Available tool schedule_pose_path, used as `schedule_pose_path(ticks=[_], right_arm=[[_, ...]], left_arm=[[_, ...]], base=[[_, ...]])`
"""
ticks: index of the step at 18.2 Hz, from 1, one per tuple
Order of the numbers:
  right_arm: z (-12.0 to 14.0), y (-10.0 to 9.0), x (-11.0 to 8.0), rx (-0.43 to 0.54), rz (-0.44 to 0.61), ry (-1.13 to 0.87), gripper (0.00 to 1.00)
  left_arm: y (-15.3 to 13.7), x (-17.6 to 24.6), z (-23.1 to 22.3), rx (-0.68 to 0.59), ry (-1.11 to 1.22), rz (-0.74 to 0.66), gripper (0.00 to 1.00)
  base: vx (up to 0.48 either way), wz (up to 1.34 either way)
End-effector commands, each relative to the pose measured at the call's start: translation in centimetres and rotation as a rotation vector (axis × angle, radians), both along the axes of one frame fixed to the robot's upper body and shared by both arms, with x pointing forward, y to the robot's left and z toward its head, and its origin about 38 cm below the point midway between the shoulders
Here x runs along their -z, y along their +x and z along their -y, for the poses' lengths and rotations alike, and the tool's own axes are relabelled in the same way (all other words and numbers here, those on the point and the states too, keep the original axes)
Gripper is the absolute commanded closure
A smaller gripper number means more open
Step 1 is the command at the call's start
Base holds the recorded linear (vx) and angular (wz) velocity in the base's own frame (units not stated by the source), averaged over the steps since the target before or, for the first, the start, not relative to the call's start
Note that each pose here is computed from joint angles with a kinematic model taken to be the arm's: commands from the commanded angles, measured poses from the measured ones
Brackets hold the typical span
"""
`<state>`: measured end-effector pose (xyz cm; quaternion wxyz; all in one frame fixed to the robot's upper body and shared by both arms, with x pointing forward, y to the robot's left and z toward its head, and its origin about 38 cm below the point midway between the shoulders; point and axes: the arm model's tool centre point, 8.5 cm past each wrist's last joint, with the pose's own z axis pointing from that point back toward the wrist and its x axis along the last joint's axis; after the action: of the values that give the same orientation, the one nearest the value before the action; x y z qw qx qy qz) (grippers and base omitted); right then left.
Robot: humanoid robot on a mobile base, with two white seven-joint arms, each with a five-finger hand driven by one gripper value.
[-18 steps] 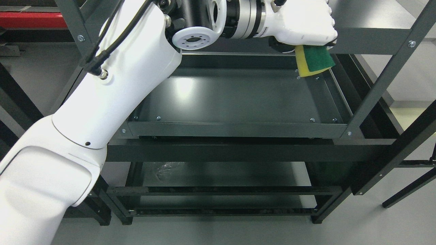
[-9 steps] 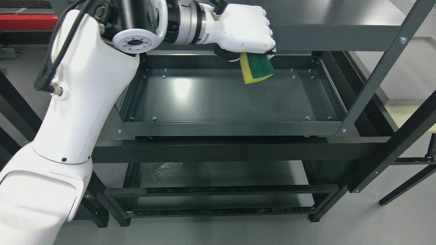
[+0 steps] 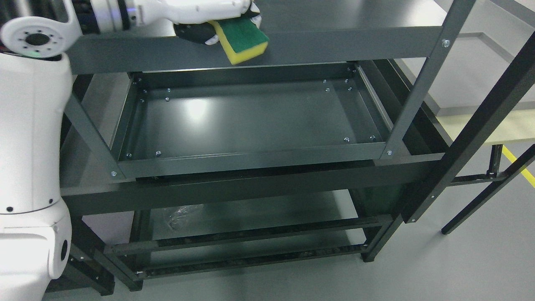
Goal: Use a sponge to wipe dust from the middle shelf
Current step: 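Wipe the sponge across the shelf surface toward the left arm, then push the sponge back across the shelf away from the left arm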
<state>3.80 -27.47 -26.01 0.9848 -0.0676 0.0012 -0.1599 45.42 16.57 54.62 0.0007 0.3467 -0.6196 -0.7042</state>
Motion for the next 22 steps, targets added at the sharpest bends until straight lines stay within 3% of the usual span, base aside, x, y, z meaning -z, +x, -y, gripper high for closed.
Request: schedule_pose_path(ticks=[1,4,10,14,16,19,22], right_arm=[[1.3,0.6,-0.1,0.000,0.020,-0.021,0.00],[1.3,0.6,-0.1,0.000,0.020,-0.021,0.00],[1.3,0.6,-0.1,0.000,0.020,-0.021,0.00],[1.3,0.6,-0.1,0.000,0.020,-0.021,0.00],[1.3,0.6,-0.1,0.000,0.020,-0.021,0.00],[1.3,0.6,-0.1,0.000,0.020,-0.021,0.00],[1.3,0.5,-0.1,0.000,0.019,-0.021,0.00]], left_arm=[[-3.1,-3.9,-8.5,-0.072,-0.186,0.124,0.94],[-3.2,-3.6,-10.2,-0.119,-0.155,0.117,0.94],[-5.2,-0.8,-18.8,-0.270,-0.009,0.006,0.93],[-5.0,-0.1,-18.8,-0.267,0.009,-0.021,0.93],[-3.9,0.5,-16.2,-0.218,0.040,-0.038,0.94],[-2.0,-0.4,-7.5,-0.098,0.079,0.005,0.94],[-0.6,-1.0,4.6,0.024,0.070,0.032,0.94]], base=[[0.005,0.05],[0.000,0.09],[-0.002,0.04],[0.000,0.00],[0.000,0.01],[-0.001,0.02],[-0.002,0.02]])
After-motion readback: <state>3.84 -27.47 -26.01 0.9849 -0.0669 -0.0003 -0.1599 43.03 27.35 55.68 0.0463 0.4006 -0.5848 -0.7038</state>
